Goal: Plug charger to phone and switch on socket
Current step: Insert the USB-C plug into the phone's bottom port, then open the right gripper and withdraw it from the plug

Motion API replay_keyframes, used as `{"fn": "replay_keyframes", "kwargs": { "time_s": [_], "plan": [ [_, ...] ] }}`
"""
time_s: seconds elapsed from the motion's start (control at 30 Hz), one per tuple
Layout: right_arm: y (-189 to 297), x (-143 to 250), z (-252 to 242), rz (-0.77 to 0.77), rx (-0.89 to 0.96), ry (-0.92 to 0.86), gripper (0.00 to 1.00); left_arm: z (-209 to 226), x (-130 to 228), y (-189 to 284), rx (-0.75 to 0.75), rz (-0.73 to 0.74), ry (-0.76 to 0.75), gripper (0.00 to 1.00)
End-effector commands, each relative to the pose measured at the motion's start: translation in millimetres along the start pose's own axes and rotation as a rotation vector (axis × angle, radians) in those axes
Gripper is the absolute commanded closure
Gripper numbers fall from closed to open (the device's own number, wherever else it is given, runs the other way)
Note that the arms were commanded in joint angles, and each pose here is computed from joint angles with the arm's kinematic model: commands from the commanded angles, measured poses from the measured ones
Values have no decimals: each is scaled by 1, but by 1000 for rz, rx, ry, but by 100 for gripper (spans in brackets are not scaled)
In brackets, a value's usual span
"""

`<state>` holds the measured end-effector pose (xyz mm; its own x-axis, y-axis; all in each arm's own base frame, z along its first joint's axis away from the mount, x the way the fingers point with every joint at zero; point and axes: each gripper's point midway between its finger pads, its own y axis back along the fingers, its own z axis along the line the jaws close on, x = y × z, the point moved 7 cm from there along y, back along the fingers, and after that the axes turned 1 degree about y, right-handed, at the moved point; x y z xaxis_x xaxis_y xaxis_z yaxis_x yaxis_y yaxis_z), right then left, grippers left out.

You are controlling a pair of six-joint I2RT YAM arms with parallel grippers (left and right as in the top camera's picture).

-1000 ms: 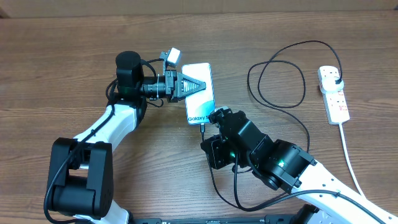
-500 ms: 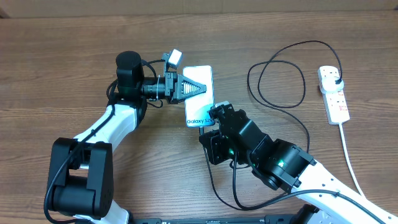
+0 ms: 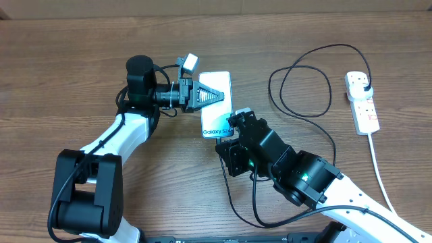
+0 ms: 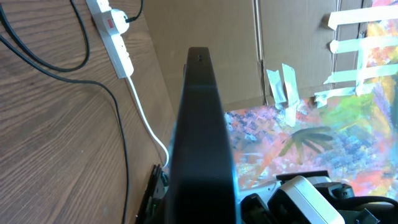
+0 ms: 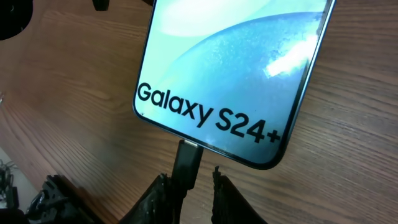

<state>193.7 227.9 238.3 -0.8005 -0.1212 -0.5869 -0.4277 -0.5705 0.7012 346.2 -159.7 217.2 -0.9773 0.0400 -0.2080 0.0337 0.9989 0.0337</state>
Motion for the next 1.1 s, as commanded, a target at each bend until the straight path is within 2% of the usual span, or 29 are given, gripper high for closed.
{"fn": "replay_keyframes", "kwargs": {
  "time_s": [0.0, 0.1, 0.6, 1.07],
  "plan": [
    [4, -3, 4, -7, -34, 4, 73, -8, -2, -3, 11, 16, -94, 96],
    [7, -2, 9, 9, -78, 5, 68, -8, -3, -2, 8, 11, -104, 96],
    [-19, 11, 6, 75, 4, 14, 68, -6, -6, -2, -11, -24, -111, 96],
    [-21, 3, 2, 13, 54, 18, 96, -6, -6, -2, -9, -21, -130, 96]
  ]
}}
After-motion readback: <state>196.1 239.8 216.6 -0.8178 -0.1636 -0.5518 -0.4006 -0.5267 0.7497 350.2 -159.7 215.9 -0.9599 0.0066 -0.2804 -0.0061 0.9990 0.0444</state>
